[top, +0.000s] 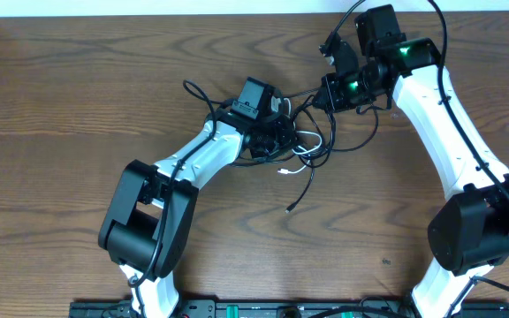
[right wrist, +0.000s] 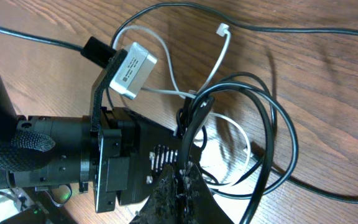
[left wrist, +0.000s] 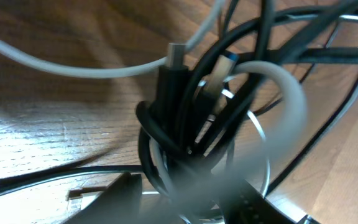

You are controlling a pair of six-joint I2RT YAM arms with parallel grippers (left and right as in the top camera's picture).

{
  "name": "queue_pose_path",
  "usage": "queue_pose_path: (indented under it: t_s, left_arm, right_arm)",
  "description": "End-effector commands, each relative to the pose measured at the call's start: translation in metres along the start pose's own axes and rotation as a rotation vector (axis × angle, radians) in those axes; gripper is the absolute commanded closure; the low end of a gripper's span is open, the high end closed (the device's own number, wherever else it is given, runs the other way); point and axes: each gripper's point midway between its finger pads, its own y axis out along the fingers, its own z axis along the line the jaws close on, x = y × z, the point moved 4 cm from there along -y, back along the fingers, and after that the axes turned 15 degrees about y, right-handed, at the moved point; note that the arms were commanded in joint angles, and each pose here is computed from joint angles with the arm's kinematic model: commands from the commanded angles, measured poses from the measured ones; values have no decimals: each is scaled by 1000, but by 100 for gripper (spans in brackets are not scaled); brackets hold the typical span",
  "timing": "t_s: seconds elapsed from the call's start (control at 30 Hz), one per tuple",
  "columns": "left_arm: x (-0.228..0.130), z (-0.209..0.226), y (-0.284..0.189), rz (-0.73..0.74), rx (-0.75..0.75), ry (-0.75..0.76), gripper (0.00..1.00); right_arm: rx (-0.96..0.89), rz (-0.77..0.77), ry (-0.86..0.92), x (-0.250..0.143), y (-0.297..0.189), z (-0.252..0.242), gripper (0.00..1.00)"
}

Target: Untangle cables

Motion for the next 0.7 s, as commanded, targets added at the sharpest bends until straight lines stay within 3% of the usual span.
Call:
queue_pose_path:
  t_s: [0.0,0.03,0.07,0.27,0.67]
  left_arm:
    - [1,1,3,-1,8,-8,71]
    - [2,2,3,-5,14,-8,78]
    - [2,3,3,-9,23,-8,92]
    - [12,9,-10,-49,50,101,93]
    - [16,-45,-172,-389,73,339,93]
  right_arm:
    - [-18,-7,5,0,0,-2,99]
    - [-18,-7,5,0,0,-2,99]
    - [-20,-8,5,0,0,-2,99]
    - [-105,-32,40,3,-1,-14,99]
    - [-175,42,126,3,40,-45,99]
